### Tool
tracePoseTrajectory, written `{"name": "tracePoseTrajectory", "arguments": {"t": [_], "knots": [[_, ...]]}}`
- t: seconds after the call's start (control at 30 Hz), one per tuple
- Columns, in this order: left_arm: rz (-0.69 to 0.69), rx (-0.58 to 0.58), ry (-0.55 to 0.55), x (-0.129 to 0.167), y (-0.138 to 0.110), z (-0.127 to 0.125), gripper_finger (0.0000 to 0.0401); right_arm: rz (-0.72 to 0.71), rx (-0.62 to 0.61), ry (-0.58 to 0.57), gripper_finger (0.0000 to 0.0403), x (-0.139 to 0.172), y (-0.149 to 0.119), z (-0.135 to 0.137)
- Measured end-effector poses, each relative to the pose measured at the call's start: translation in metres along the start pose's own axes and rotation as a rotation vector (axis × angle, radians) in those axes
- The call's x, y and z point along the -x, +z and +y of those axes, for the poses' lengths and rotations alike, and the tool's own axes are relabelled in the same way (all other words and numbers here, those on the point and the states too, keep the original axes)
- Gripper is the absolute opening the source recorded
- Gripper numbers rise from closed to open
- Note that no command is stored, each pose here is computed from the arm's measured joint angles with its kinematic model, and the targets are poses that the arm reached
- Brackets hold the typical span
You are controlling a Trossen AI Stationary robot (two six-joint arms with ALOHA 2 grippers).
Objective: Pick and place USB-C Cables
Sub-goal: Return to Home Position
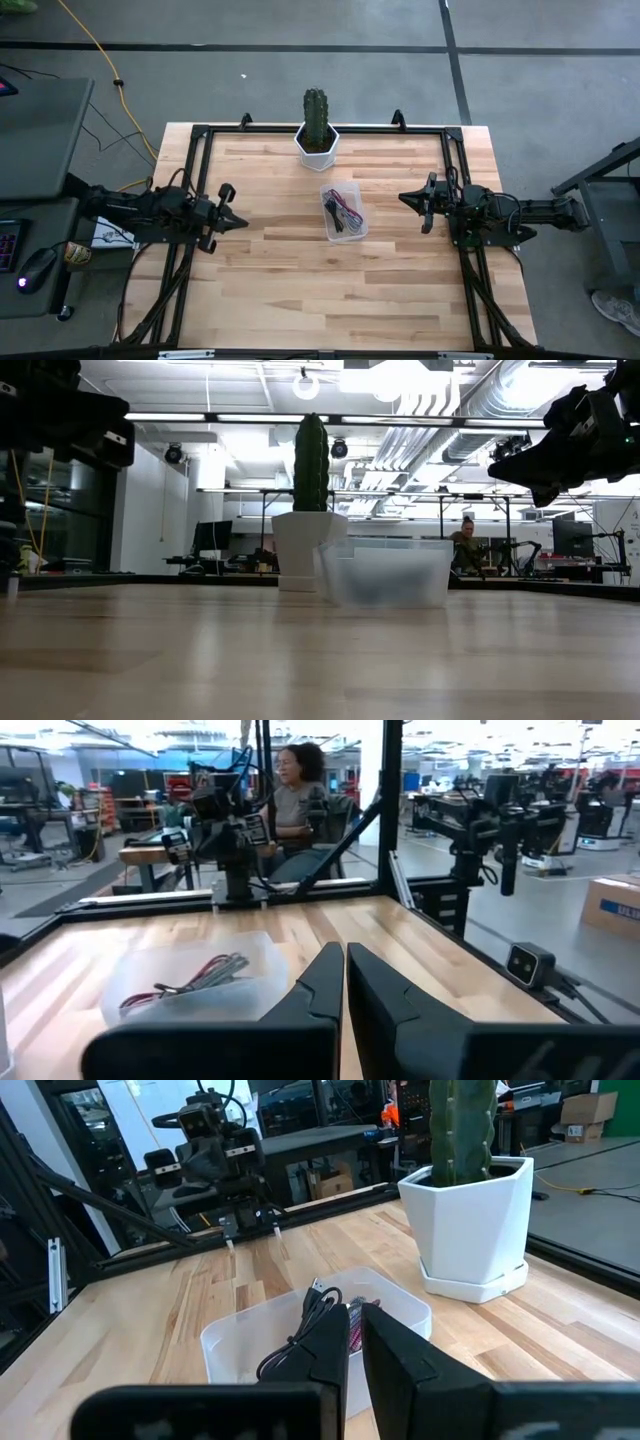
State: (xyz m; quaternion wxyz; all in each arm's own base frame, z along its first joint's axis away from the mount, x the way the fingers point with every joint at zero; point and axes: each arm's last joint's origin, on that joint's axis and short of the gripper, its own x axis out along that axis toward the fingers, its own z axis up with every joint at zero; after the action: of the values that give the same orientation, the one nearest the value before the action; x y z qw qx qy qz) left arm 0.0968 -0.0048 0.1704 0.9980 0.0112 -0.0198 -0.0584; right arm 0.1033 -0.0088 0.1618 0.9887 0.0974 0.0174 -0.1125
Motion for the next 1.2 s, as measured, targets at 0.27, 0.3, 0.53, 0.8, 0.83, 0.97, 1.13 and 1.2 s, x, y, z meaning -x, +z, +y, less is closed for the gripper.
{"name": "tracePoseTrajectory", "arguments": {"t": [0.27,0.3,0.53,0.8,0.83,0.97,1.13,1.2], "knots": [[0.003,0.002,0.004,-0.0002,-0.0002,0.0001,0.0000,0.000,0.000,0.000,0.0024,0.0000,0.0000,0.0000],[0.007,0.002,0.004,-0.0004,-0.0006,0.0001,0.0000,0.000,0.000,0.000,0.0024,0.0000,0.0000,0.0000],[0.009,0.002,0.004,-0.0004,-0.0008,0.0001,0.0000,0.000,0.000,0.000,0.0024,0.0000,0.0000,0.0000],[0.009,0.002,0.004,-0.0004,-0.0008,0.0001,0.0000,0.000,0.000,0.000,0.0024,0.0000,0.0000,0.0000],[0.008,0.002,0.004,-0.0004,-0.0007,0.0001,0.0000,0.000,0.000,0.000,0.0024,0.0000,0.0000,0.0000],[0.008,0.002,0.004,-0.0004,-0.0007,0.0001,0.0000,0.000,0.000,0.000,0.0024,0.0000,0.0000,0.0000],[0.009,0.002,0.004,-0.0004,-0.0007,0.0001,0.0000,0.000,0.000,0.000,0.0024,0.0000,0.0000,0.0000],[0.008,0.002,0.004,-0.0004,-0.0007,0.0001,0.0000,0.000,0.000,0.000,0.0024,0.0000,0.0000,0.0000]]}}
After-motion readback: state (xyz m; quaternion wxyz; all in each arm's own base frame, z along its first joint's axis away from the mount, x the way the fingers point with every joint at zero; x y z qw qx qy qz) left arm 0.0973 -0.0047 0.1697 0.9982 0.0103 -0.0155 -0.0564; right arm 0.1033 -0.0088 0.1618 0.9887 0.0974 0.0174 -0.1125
